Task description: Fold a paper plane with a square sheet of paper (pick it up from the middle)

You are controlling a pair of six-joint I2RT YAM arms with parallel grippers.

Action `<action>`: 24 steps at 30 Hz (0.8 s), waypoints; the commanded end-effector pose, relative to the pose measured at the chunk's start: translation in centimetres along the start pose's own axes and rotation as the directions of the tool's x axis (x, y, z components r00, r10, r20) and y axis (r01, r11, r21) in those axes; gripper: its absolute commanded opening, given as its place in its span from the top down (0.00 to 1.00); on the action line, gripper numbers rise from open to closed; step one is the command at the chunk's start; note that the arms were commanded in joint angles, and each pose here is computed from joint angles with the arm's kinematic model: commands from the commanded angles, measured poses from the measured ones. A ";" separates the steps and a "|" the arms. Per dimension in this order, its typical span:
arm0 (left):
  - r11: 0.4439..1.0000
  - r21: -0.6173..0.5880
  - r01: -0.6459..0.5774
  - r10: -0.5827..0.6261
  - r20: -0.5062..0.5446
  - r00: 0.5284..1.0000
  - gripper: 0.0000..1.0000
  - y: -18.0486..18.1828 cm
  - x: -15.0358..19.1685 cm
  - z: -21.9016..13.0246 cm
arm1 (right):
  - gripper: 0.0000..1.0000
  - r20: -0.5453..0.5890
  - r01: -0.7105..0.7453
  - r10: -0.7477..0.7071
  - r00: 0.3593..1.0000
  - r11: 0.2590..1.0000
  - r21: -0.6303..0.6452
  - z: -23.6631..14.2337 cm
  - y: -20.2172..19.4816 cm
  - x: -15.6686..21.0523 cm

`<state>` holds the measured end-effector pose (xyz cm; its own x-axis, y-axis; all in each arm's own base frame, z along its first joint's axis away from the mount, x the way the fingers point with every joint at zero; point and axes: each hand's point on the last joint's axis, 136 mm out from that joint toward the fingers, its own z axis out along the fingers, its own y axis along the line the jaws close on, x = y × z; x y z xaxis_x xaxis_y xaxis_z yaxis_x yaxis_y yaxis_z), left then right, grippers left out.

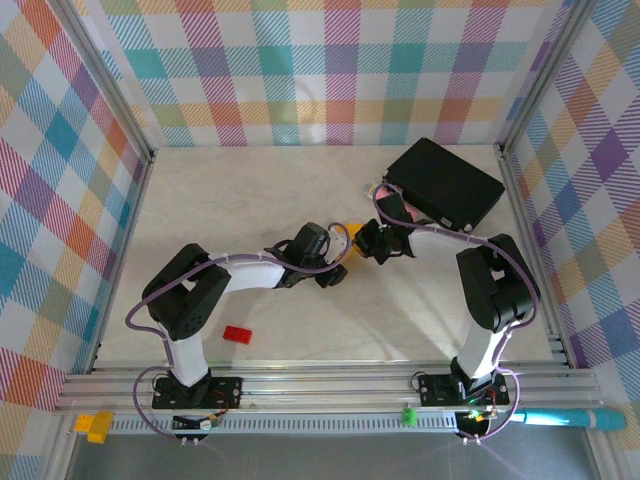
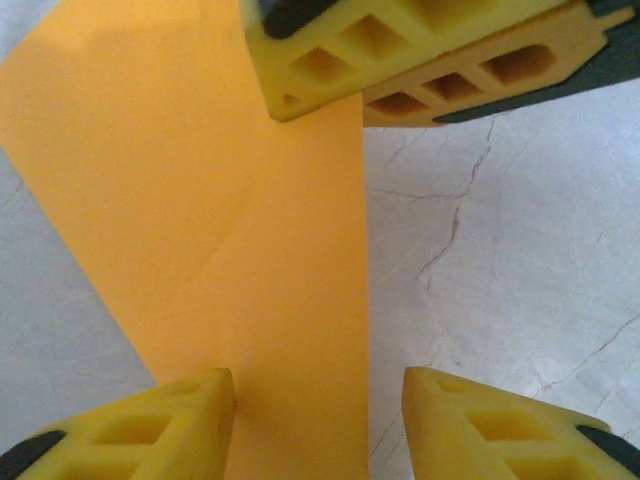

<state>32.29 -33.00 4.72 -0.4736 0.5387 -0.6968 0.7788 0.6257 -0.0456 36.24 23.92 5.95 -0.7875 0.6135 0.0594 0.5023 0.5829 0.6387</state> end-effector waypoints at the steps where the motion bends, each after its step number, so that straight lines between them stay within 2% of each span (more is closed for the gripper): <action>1: 0.999 -0.007 -0.031 0.031 0.011 0.999 0.55 -0.3 0.2 0.5 | 0.92 -0.014 -0.004 0.004 1.000 0.999 -0.035 -1.2 1.7 0.3; 9: 0.999 -0.021 -0.039 0.040 0.011 0.999 0.59 -0.1 0.6 0.6 | 0.89 -0.023 -0.010 0.009 1.000 1.000 -0.029 -1.1 1.5 0.4; 18: 0.996 -0.031 -0.080 0.080 0.009 0.997 0.49 -0.1 0.5 0.4 | 0.88 -0.028 -0.012 0.011 1.000 1.000 -0.026 -1.1 1.6 0.4; 24: 0.989 -0.076 -0.125 0.126 0.000 0.992 0.50 0.3 0.5 0.3 | 0.88 -0.038 -0.014 0.013 0.999 0.999 -0.030 -1.1 1.7 0.5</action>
<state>32.68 -32.72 4.52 -0.4128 0.5783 -0.7037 0.7878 0.6144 0.0428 35.97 24.23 6.26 -0.7929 0.6035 0.0845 0.5090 0.5795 0.6365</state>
